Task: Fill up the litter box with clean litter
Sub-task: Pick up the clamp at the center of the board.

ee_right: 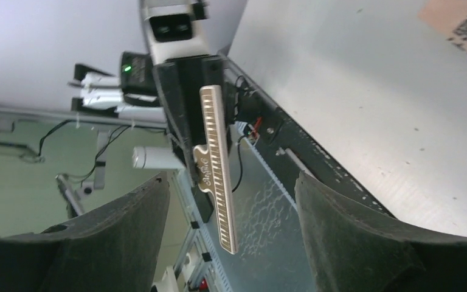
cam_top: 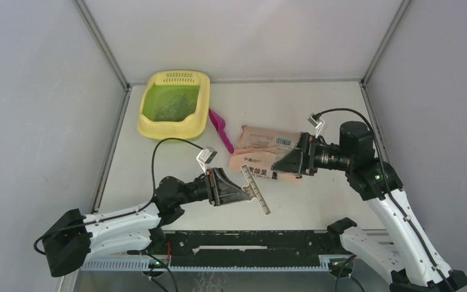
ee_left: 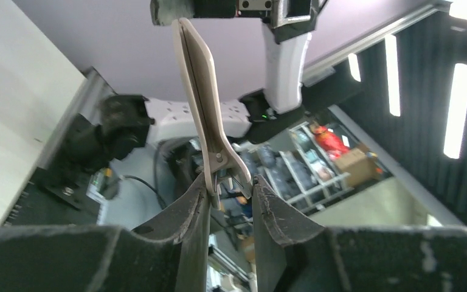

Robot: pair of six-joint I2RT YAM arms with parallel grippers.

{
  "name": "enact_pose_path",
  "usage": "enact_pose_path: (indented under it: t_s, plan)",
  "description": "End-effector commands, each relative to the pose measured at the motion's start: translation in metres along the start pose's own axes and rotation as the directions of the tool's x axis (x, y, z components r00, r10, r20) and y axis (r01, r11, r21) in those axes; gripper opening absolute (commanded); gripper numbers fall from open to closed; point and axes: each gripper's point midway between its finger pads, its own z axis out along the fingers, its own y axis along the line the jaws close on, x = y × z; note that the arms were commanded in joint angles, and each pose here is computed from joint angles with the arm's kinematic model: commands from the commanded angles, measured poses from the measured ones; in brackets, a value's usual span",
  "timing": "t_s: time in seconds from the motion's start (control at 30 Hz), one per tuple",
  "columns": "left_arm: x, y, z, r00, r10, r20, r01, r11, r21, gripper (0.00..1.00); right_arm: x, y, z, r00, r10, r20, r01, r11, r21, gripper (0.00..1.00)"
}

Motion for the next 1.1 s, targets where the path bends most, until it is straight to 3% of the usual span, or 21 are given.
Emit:
enact_pose_path:
  t_s: [0.0,0.1,0.27,1.07]
  plan:
    - [0.012,-0.042,-0.016,0.992,-0.107,-0.070,0.120,0.968,0.222,0.31,0.013,0.040,-0.014,0.991,-0.134,-0.001,0.130,0.965,-0.228,0.77]
    - [0.014,-0.044,-0.017,0.988,-0.130,-0.087,0.148,0.957,0.249,0.31,0.026,0.037,-0.011,0.992,-0.117,-0.049,0.101,0.963,-0.248,0.68]
    - [0.011,-0.046,-0.009,0.988,-0.122,-0.097,0.143,0.956,0.255,0.32,0.048,0.032,0.000,0.986,-0.111,-0.123,0.080,0.969,-0.233,0.61]
    - [0.005,-0.046,0.009,0.990,-0.099,-0.100,0.122,0.958,0.259,0.32,0.065,0.036,0.031,0.975,-0.068,-0.213,0.018,0.973,-0.229,0.53]
